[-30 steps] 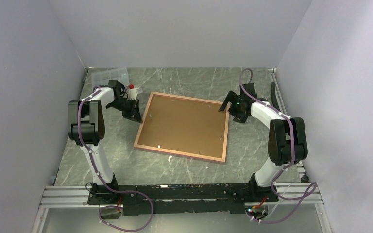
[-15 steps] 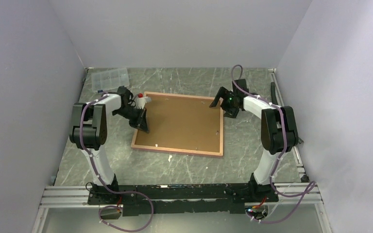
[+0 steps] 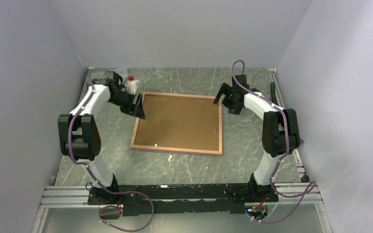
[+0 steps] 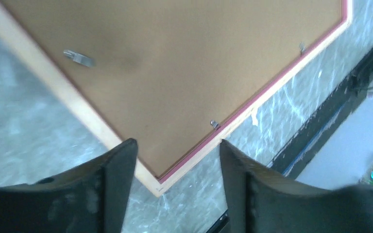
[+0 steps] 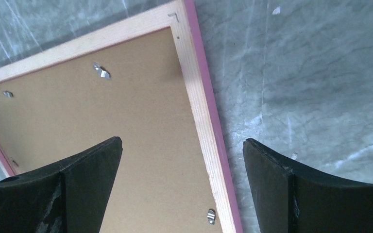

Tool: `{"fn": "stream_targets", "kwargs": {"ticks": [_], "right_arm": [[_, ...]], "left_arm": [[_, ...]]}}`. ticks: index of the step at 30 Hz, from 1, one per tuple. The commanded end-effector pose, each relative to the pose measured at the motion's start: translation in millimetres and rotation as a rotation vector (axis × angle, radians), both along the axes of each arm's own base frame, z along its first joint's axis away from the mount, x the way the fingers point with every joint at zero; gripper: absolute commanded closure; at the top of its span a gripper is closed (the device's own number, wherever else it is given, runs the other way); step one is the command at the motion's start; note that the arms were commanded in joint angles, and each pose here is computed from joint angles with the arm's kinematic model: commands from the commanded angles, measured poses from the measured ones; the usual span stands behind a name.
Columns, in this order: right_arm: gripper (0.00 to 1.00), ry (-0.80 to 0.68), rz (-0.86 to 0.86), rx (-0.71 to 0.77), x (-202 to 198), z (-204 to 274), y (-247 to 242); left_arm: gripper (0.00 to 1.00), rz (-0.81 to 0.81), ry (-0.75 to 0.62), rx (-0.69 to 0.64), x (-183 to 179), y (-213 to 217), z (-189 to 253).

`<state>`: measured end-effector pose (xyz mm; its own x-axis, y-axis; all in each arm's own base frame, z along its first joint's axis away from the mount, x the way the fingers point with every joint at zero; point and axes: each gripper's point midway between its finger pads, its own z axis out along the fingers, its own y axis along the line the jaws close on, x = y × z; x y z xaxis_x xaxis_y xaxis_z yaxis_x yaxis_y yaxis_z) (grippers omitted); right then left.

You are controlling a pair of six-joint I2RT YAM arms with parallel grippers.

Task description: Put the photo into the frame

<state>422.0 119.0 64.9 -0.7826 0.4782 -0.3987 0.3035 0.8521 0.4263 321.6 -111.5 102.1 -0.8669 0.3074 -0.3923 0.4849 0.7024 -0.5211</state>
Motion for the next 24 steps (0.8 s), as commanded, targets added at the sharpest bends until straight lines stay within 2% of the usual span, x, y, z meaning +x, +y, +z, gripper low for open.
{"fn": "stream_targets", "kwargs": {"ticks": [1, 3, 5, 8, 9, 12, 15, 19, 24], "right_arm": [[0.0, -0.163, -0.003, -0.081, 18, 67, 2], [0.0, -0.183, 0.021, -0.093, 17, 76, 12], [0.0, -0.218, 0.05, -0.095, 16, 85, 24], [0.0, -0.26, 0.1, -0.115, 13, 98, 42], [0.0, -0.271, 0.126, -0.109, 12, 100, 51], [0.0, -0.299, 0.226, -0.078, 7, 105, 88], [0.01, -0.302, 0.358, -0.001, -3, 103, 132], [0.06, -0.305, 0.476, 0.067, -16, 95, 172], [0.1, -0.299, 0.553, 0.133, -26, 85, 193]], "left_arm": [[0.12, 0.046, -0.216, 0.084, 23, 24, 71], [0.06, 0.097, -0.287, 0.151, 38, 45, 81], [0.06, 0.181, -0.366, 0.232, 59, 69, 91], [0.05, 0.397, -0.4, 0.395, 85, 114, 94], [0.07, 0.399, -0.391, 0.385, 87, 117, 90], [0.19, 0.321, -0.282, 0.283, 81, 97, 62], [0.41, 0.285, -0.1, 0.161, 70, 74, 18], [0.67, 0.258, 0.023, 0.008, 60, 47, -17], [0.74, 0.242, 0.018, -0.002, 61, 38, -37]]}}
